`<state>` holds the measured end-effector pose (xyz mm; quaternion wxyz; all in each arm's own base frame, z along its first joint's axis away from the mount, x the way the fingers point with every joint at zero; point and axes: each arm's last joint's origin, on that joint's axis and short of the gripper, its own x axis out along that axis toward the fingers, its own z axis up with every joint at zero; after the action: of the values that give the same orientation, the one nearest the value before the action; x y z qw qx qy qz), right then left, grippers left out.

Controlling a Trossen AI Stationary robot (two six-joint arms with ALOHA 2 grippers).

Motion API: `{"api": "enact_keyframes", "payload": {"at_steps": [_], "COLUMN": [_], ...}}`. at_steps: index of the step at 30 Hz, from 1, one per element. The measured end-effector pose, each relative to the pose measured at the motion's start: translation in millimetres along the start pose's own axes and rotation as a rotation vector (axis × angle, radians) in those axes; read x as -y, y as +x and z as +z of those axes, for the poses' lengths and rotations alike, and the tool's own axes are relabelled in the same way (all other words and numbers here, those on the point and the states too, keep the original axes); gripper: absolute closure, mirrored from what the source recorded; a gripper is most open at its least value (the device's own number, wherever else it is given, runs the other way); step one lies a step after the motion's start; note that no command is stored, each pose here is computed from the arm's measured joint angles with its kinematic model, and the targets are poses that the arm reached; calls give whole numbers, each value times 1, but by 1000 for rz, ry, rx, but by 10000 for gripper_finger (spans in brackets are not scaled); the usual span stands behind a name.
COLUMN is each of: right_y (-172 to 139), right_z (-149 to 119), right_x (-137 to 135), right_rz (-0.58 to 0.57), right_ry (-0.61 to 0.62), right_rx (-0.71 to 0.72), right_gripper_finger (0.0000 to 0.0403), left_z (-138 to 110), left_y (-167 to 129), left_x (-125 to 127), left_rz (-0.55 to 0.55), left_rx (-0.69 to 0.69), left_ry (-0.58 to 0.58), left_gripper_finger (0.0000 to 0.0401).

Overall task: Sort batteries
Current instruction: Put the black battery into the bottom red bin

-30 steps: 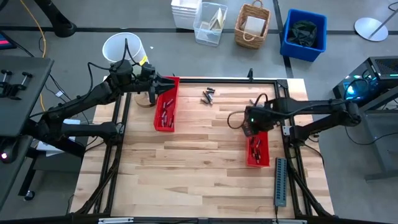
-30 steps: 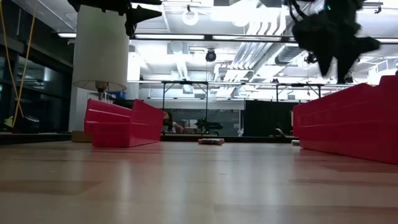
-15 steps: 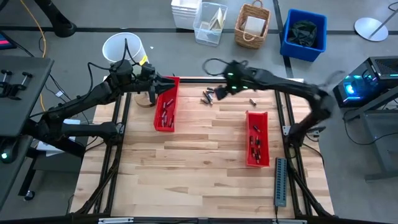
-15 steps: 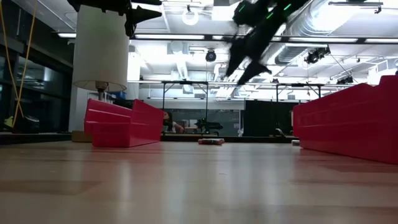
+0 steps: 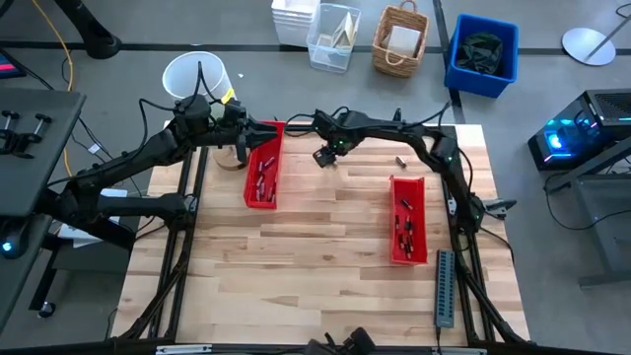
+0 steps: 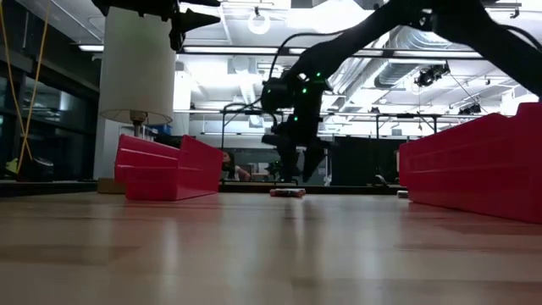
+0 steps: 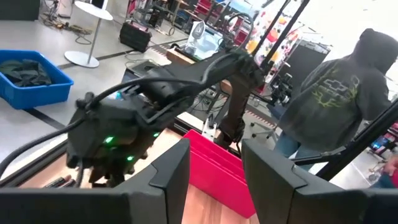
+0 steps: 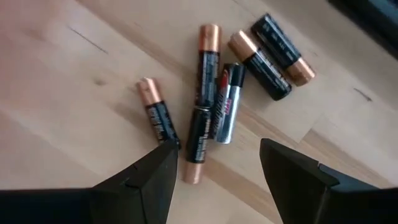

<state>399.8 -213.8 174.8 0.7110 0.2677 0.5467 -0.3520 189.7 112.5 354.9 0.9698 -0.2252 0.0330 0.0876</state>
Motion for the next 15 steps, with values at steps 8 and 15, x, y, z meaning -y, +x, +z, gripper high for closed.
{"api": "enact_keyframes", "payload": {"at_steps": [8,15], "right_y": [15,15], "right_z": [-10,-11], "right_x": [-9,-12], "right_rz": [-31,-49], "right_ry": [-5,18], "right_rx": [-42,-22], "right_gripper_finger": [179,202], "left_z": [0,0], "left_y": [0,0], "left_x": [0,0], "left_rz": [0,0], "left_rx": [0,0], "left_ry": [0,1], "left_gripper_finger": [266,266]}}
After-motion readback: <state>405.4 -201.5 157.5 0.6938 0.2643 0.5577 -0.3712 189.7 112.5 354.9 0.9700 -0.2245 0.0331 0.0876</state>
